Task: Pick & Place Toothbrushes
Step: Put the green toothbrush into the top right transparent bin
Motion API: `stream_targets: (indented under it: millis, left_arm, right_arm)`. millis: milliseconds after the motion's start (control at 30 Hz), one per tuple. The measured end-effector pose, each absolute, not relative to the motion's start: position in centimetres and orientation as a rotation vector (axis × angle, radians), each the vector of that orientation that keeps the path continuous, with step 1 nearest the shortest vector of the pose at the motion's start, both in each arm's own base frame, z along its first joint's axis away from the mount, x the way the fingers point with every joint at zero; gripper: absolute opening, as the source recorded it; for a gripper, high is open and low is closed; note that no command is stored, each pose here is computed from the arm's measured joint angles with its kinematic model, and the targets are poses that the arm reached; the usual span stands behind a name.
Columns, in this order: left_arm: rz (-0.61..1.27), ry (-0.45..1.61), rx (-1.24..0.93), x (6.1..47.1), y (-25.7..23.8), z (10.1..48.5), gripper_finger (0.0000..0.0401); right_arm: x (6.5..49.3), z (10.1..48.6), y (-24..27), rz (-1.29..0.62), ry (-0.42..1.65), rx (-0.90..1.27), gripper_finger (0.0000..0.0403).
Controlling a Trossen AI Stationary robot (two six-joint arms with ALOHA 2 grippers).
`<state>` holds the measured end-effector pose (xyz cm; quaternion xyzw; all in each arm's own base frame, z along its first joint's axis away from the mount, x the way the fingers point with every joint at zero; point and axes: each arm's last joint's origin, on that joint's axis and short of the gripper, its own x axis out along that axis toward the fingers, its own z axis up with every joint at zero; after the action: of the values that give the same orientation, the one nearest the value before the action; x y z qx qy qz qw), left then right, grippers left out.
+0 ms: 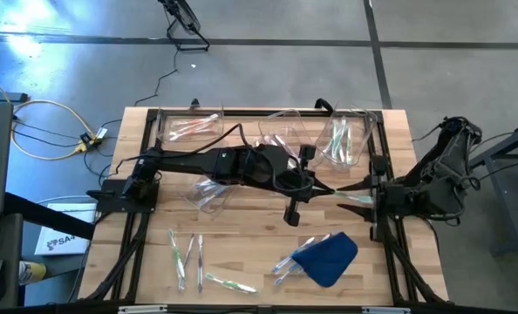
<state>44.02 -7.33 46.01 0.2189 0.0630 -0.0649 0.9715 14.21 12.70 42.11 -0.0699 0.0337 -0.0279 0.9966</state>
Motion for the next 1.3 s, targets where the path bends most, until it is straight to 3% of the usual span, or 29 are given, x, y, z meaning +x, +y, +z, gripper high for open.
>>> stream_targets:
  millis: [400,967,1300]
  left_arm:
    - [-0.134,0.125,0.441,44.0,-7.4,46.0,0.0]
    - [-0.134,0.14,0.444,44.0,-7.3,45.9,0.0]
    - [-0.153,0.171,0.563,42.8,-6.9,46.6,0.0]
  right_arm:
    - [14.2,42.2,12.5,-0.08,0.065,-0.134,0.0018]
    - [14.2,42.1,12.5,-0.093,0.068,-0.139,0.0018]
    - [14.2,42.2,12.4,-0.105,0.063,-0.13,0.0017]
